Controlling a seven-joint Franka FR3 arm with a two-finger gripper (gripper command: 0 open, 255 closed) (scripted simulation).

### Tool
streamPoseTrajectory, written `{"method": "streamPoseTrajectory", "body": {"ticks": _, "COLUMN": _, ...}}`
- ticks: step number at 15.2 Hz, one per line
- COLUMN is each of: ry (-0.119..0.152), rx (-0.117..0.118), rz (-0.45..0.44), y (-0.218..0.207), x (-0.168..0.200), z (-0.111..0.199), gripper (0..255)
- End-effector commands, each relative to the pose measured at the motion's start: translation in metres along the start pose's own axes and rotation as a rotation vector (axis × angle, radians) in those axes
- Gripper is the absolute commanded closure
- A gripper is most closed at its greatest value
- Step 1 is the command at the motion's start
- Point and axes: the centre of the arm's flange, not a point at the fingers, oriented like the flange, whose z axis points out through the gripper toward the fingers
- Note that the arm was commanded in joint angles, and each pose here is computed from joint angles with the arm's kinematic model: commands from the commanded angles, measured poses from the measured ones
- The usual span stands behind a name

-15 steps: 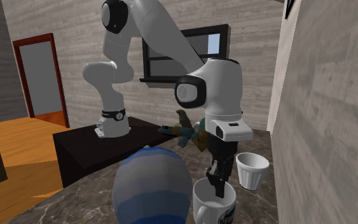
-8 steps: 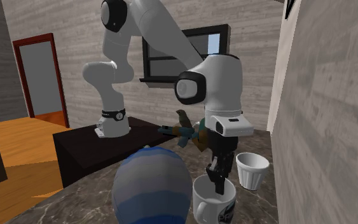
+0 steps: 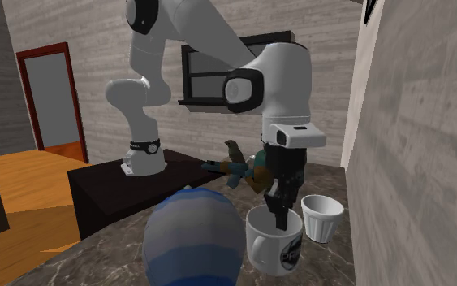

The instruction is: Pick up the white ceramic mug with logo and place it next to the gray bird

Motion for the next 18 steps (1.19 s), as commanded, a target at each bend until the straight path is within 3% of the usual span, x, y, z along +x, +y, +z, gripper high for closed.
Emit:
{"method": "streamPoseTrajectory", "body": {"ticks": 1, "ry": 0.000, "rx": 0.000, "rz": 0.000, "y": 0.001, "x": 0.002, "z": -0.010, "gripper": 255}}
{"method": "streamPoseTrajectory", "body": {"ticks": 18, "ry": 0.000, "rx": 0.000, "rz": 0.000, "y": 0.006, "x": 0.008, "z": -0.099, "gripper": 255}}
